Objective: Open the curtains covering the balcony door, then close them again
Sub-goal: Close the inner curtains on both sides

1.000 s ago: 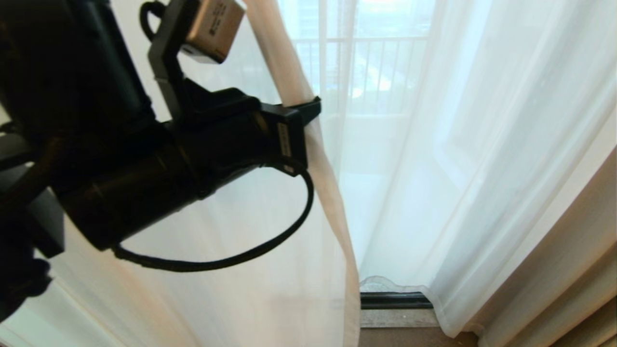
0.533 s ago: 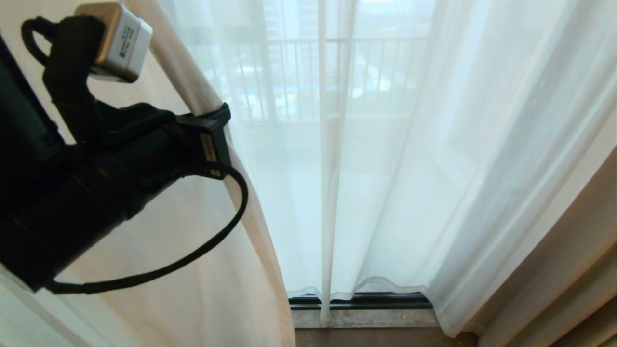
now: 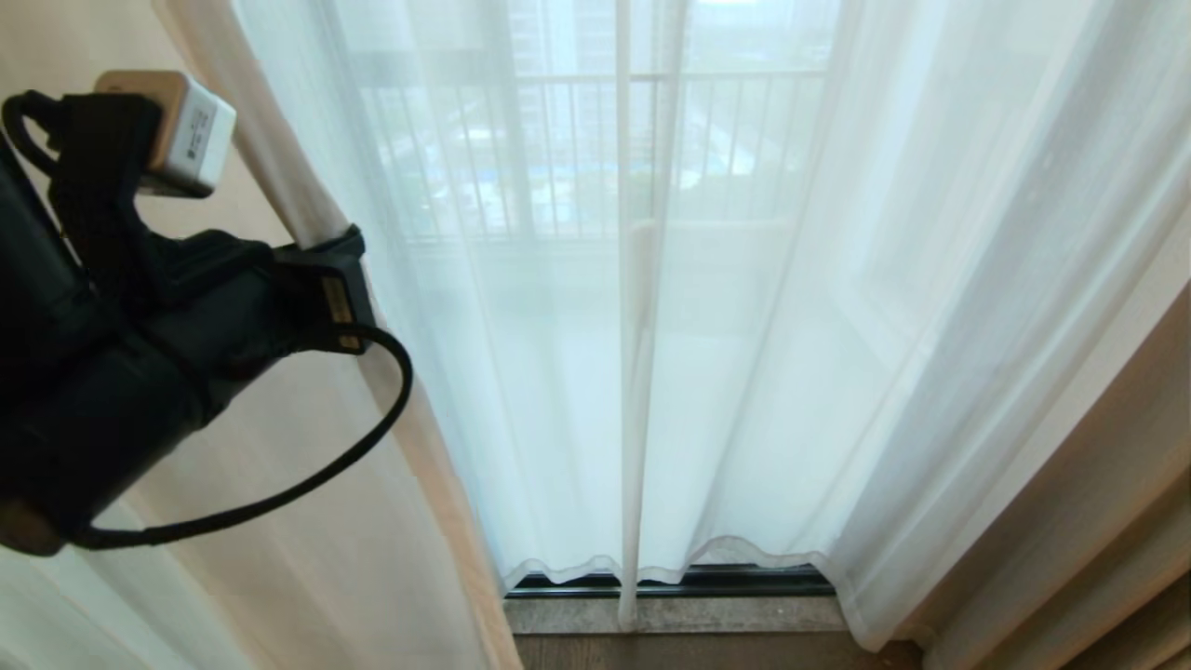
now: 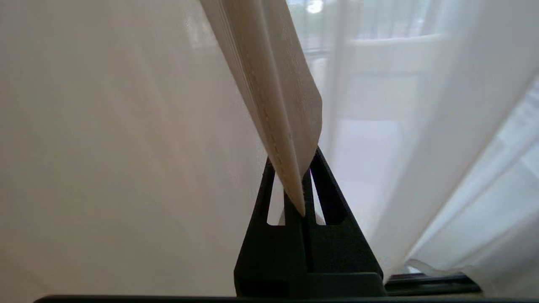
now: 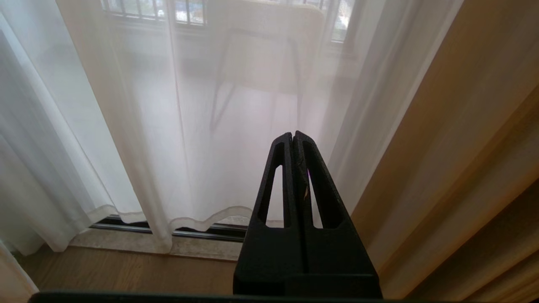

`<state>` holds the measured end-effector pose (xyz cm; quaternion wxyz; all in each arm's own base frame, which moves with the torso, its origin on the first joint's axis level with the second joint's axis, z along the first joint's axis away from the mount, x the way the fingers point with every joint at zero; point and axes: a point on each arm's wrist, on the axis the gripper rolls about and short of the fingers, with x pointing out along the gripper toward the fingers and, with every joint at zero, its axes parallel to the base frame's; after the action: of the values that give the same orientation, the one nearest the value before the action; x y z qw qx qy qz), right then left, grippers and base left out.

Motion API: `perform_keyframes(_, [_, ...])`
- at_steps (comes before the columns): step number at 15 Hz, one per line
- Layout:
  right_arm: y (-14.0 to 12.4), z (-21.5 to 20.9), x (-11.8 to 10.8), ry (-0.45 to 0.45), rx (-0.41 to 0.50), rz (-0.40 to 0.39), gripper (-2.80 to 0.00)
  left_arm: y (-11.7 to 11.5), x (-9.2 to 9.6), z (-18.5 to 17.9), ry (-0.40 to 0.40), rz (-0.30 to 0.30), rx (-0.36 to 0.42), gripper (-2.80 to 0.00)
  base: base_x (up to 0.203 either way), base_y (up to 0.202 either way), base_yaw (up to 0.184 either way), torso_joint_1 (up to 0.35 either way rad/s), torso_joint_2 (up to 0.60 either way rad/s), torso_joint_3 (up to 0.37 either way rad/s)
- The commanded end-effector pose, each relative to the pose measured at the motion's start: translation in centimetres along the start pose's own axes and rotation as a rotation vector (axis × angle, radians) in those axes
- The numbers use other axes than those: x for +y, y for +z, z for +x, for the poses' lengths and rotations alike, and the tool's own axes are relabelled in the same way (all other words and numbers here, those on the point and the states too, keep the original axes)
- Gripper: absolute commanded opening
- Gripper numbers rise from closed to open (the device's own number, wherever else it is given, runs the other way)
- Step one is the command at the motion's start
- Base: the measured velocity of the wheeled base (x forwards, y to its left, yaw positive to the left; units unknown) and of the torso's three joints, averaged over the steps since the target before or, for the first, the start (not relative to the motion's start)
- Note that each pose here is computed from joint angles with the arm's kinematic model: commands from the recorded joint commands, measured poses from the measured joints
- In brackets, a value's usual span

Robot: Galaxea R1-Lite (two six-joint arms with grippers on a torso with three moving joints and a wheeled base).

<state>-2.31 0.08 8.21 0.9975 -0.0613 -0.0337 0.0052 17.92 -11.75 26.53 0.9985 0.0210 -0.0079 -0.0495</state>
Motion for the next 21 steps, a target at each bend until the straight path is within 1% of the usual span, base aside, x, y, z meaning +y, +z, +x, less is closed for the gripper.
perform_keyframes(1, [0.0, 0.0, 0.0, 0.001, 0.001, -0.001, -2.8, -0.8, 1.8, 0.2, 0.136, 0.006, 0.021, -2.8, 0.0, 0.0, 0.0, 0.0, 0.0, 0.0])
perform_keyframes(2, [0.0, 0.0, 0.0, 0.001, 0.001, -0.001, -2.8, -1.1, 2.4, 0.3, 0.175, 0.004, 0.028, -2.8, 0.0, 0.0, 0.0, 0.0, 0.0, 0.0])
perform_keyframes(4, [0.0, 0.0, 0.0, 0.001, 0.001, -0.001, -2.8, -1.3, 3.4, 0.6, 0.232, -0.022, 0.036, -2.8, 0.0, 0.0, 0.0, 0.0, 0.0, 0.0])
perform_keyframes(7, [0.0, 0.0, 0.0, 0.001, 0.001, -0.001, -2.8, -1.8, 4.6, 1.2, 0.302, -0.043, 0.049, -2.8, 0.0, 0.0, 0.0, 0.0, 0.0, 0.0])
perform_keyframes(10, [0.0, 0.0, 0.0, 0.001, 0.001, -0.001, -2.8, -2.5, 6.0, 1.8, 0.371, -0.038, 0.073, -2.8, 0.0, 0.0, 0.0, 0.0, 0.0, 0.0])
perform_keyframes(14, [0.0, 0.0, 0.0, 0.001, 0.001, -0.001, -2.8, -3.1, 7.1, 2.0, 0.426, -0.043, 0.09, -2.8, 0.0, 0.0, 0.0, 0.0, 0.0, 0.0])
perform_keyframes(19, [0.0, 0.0, 0.0, 0.001, 0.001, -0.001, -2.8, -4.0, 8.6, 1.8, 0.499, -0.071, 0.104, -2.8, 0.0, 0.0, 0.0, 0.0, 0.0, 0.0])
perform_keyframes(20, [0.0, 0.0, 0.0, 0.001, 0.001, -0.001, -2.8, -4.0, 8.8, 1.7, 0.509, -0.086, 0.101, -2.8, 0.0, 0.0, 0.0, 0.0, 0.0, 0.0])
perform_keyframes(21, [0.0, 0.0, 0.0, 0.001, 0.001, -0.001, -2.8, -4.0, 8.8, 1.8, 0.51, -0.095, 0.098, 0.0, 0.0, 0.0, 0.0, 0.0, 0.0, 0.0])
